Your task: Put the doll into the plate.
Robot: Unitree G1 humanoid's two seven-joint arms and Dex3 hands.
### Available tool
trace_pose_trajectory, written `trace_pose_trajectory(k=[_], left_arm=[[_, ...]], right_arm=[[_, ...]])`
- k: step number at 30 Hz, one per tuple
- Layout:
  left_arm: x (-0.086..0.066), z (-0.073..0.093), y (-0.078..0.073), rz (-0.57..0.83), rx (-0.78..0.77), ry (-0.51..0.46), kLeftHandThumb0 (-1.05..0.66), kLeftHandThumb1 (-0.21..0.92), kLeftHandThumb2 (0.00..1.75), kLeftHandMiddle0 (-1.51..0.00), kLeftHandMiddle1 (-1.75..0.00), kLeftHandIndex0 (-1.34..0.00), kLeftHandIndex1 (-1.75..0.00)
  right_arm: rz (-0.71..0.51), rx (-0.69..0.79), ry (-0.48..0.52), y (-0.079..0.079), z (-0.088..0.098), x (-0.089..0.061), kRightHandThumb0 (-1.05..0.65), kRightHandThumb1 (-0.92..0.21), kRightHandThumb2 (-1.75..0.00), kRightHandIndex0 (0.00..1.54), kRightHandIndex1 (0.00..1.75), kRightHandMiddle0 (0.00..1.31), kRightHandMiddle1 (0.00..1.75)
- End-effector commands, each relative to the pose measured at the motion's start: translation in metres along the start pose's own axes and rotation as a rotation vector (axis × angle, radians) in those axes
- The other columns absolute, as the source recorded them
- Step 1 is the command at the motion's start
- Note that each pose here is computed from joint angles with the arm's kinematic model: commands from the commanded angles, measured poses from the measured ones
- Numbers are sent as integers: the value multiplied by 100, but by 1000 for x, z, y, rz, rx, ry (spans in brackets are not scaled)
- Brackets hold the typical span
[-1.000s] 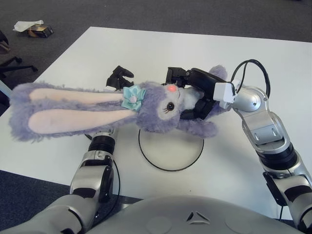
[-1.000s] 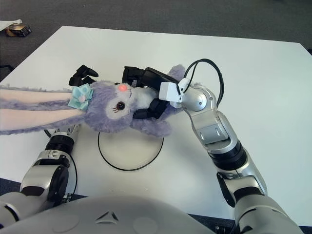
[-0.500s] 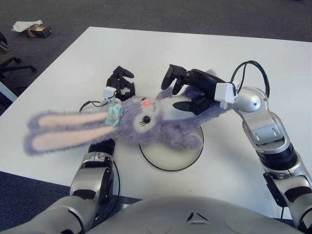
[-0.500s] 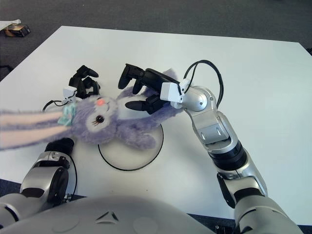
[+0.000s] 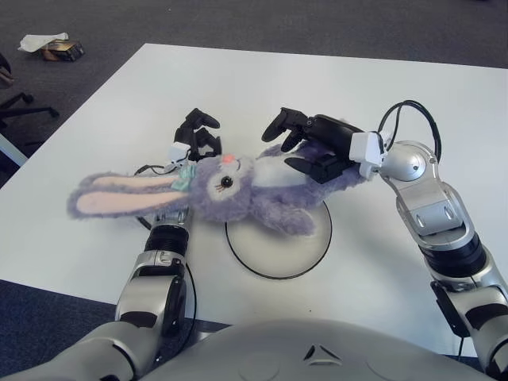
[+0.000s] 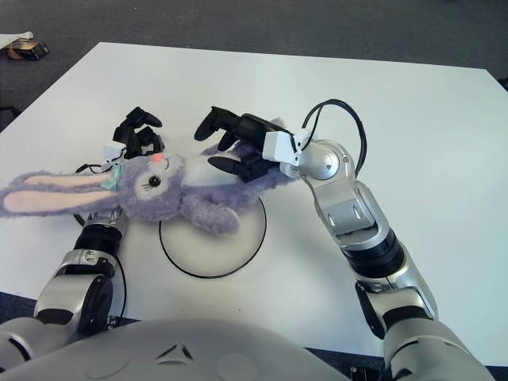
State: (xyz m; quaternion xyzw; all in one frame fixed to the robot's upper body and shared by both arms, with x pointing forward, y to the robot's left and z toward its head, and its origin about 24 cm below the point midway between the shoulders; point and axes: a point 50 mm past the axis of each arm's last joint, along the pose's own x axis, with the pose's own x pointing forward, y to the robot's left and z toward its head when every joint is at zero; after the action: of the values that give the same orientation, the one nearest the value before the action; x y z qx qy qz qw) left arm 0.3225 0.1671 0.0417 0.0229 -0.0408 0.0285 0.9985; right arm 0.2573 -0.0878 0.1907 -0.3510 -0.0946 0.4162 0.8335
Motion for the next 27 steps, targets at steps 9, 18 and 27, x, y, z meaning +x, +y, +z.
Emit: trace_pose_trajectory(k=[9, 18, 27], left_arm=[[-20, -35, 0, 7, -9, 165, -1, 5, 158, -83, -175, -63, -161], [-19, -36, 0, 3, -11, 173, -1, 6, 158, -82, -175, -63, -161], [-17, -38, 0, 12, -5, 175, -1, 12, 153, -72, -175, -61, -168]], right_arm=[[19, -16, -5, -1, 5, -2, -87, -92, -90, 2, 91, 0, 84], [11, -69, -11, -6, 8, -2, -88, -92, -94, 5, 91, 0, 83], [-11, -129, -12, -16, 8, -2, -89, -92, -96, 11, 98, 0, 93]])
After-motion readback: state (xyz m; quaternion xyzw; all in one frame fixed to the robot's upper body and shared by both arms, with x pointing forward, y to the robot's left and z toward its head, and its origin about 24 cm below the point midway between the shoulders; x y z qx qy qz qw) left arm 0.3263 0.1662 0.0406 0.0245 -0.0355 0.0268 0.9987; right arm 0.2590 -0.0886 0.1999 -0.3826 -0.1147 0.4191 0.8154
